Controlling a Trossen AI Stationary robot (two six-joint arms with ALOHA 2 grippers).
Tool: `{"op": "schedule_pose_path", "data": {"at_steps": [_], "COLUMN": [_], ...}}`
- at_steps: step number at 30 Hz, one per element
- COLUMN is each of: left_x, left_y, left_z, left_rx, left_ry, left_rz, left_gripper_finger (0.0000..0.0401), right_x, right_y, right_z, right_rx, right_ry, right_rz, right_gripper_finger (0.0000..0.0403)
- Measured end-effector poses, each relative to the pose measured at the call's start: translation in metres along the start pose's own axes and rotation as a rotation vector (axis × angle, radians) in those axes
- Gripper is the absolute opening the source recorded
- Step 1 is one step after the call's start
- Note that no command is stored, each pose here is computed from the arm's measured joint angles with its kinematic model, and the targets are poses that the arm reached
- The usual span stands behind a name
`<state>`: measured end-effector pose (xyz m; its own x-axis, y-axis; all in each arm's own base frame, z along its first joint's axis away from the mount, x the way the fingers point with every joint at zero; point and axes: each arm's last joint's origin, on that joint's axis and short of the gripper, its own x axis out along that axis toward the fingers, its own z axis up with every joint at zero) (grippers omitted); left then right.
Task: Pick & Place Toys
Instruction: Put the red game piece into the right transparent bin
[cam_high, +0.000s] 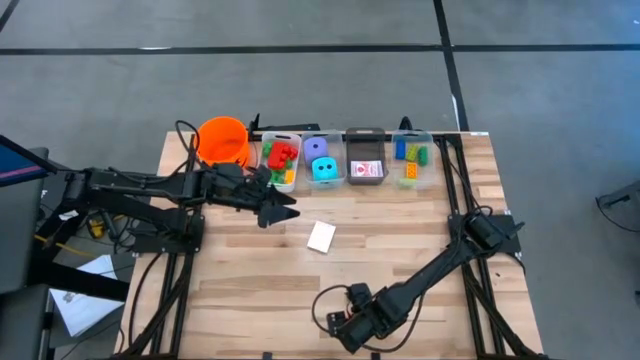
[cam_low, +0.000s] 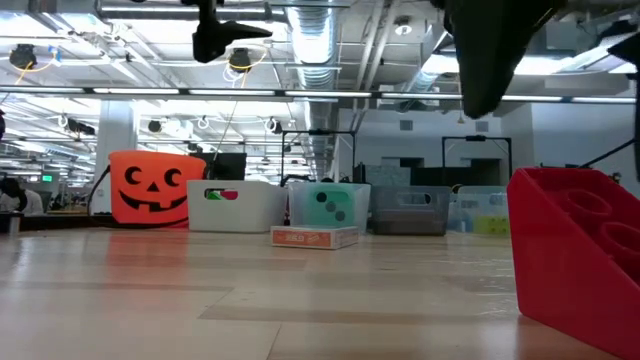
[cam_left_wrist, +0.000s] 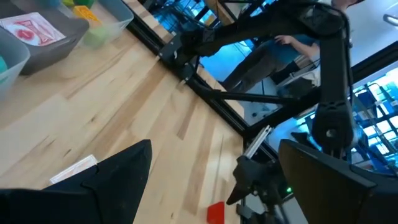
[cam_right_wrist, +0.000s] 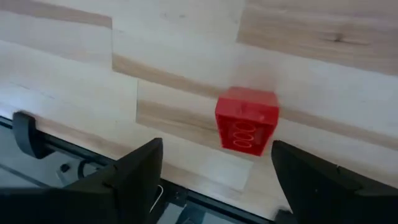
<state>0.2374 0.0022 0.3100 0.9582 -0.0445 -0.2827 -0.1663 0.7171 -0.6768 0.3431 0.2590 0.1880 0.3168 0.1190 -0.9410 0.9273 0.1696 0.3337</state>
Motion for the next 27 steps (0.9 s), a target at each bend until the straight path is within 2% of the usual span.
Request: {"op": "schedule_pose_path", "data": {"at_steps": [16,27], "left_x": [0.000,0.000], "left_y": [0.000,0.000], "left_z": [0.001,0.001], "left_rx": [0.000,0.003], "left_ry": [-0.008,-0.010], "left_rz": [-0.001,0.001], "left_gripper_finger": [0.0343,0.0343], "right_x": [0.003,0.011], "right_y": [-0.004,0.001], "right_z": [0.006,0.021], "right_rx": [-0.014,-0.025], "right_ry": [-0.027,-0.031], "right_rz": [-0.062,-0.089], "right_gripper_finger": [0.0293,0.0293]}}
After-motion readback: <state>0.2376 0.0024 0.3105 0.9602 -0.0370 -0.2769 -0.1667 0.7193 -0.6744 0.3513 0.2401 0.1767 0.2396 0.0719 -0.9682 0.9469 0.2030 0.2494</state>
